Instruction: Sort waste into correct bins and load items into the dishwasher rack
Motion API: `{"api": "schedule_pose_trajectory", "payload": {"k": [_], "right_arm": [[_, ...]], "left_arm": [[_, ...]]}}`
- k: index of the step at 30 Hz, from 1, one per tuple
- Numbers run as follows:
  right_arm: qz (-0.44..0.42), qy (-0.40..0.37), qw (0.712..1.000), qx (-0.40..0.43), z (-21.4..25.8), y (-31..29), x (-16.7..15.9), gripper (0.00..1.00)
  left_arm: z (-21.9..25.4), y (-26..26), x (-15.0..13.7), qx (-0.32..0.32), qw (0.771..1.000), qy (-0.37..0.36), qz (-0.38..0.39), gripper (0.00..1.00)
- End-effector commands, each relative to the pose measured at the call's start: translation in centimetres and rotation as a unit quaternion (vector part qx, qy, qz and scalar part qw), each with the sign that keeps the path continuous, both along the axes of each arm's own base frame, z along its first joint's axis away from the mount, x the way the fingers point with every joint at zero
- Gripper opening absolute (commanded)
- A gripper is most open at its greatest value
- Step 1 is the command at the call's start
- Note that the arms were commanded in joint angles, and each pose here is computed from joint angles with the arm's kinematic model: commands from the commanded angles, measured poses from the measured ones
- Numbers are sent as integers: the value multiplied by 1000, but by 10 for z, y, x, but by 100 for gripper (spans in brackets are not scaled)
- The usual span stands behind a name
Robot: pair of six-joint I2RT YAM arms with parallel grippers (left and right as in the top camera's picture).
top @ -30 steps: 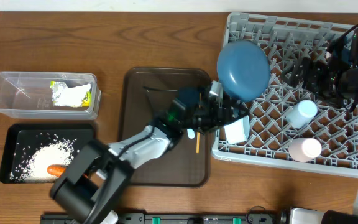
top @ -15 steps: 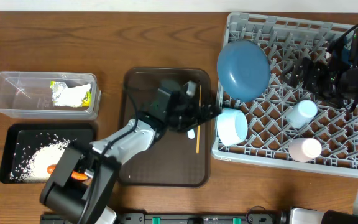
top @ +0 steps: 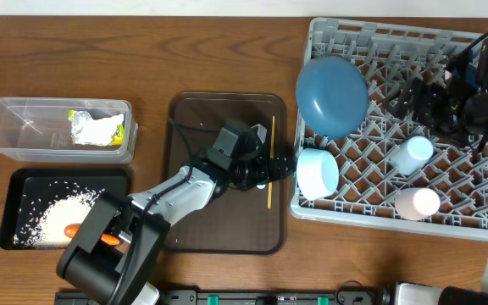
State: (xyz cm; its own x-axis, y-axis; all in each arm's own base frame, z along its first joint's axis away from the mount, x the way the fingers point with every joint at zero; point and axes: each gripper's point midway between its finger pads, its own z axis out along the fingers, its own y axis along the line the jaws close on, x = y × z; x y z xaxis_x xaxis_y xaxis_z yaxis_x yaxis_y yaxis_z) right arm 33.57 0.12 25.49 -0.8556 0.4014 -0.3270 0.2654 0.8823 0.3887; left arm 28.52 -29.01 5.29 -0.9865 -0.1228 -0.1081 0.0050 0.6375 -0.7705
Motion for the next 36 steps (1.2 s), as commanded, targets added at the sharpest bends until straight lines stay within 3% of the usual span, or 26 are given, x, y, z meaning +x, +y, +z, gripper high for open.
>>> {"api": "schedule_pose_trajectory", "payload": {"k": [1, 3, 6, 8, 9, 11, 13, 19, 29, 36], "right_arm": [[2, 3, 1000, -6, -3, -3, 0, 99], [0, 4, 1000, -6, -3, -4, 0, 99], [3, 5, 1000, -8, -3, -6, -1, 99], [3, 5, 1000, -8, -3, -6, -1, 99], [3, 5, 1000, -8, -3, -6, -1, 99], [3, 5, 1000, -8, -3, -6, -1, 99], [3, 5, 1000, -8, -3, -6, -1, 99], [3, 4, 1000, -8, -3, -6, -1, 99], [3, 5, 1000, -8, -3, -6, -1, 99], [3, 5, 1000, -8, -3, -6, -1, 99]], "left_arm": [[9, -4, -1, -10, 1000, -18, -19, 96], [13, 0, 3, -10, 999, -32, -19, 93], [24, 7, 8, -9, 998, -59, -23, 72], [33, 15, 13, -4, 997, -79, -19, 38], [37, 20, 15, 2, 996, -86, -13, 28], [42, 31, 17, 27, 994, -102, -1, 26], [42, 41, 16, 61, 991, -116, 6, 8], [19, 37, -1, 125, 985, -119, -23, 6], [7, -32, -53, 103, 968, -167, -154, 6], [14, -46, -65, 83, 962, -184, -182, 6]]}}
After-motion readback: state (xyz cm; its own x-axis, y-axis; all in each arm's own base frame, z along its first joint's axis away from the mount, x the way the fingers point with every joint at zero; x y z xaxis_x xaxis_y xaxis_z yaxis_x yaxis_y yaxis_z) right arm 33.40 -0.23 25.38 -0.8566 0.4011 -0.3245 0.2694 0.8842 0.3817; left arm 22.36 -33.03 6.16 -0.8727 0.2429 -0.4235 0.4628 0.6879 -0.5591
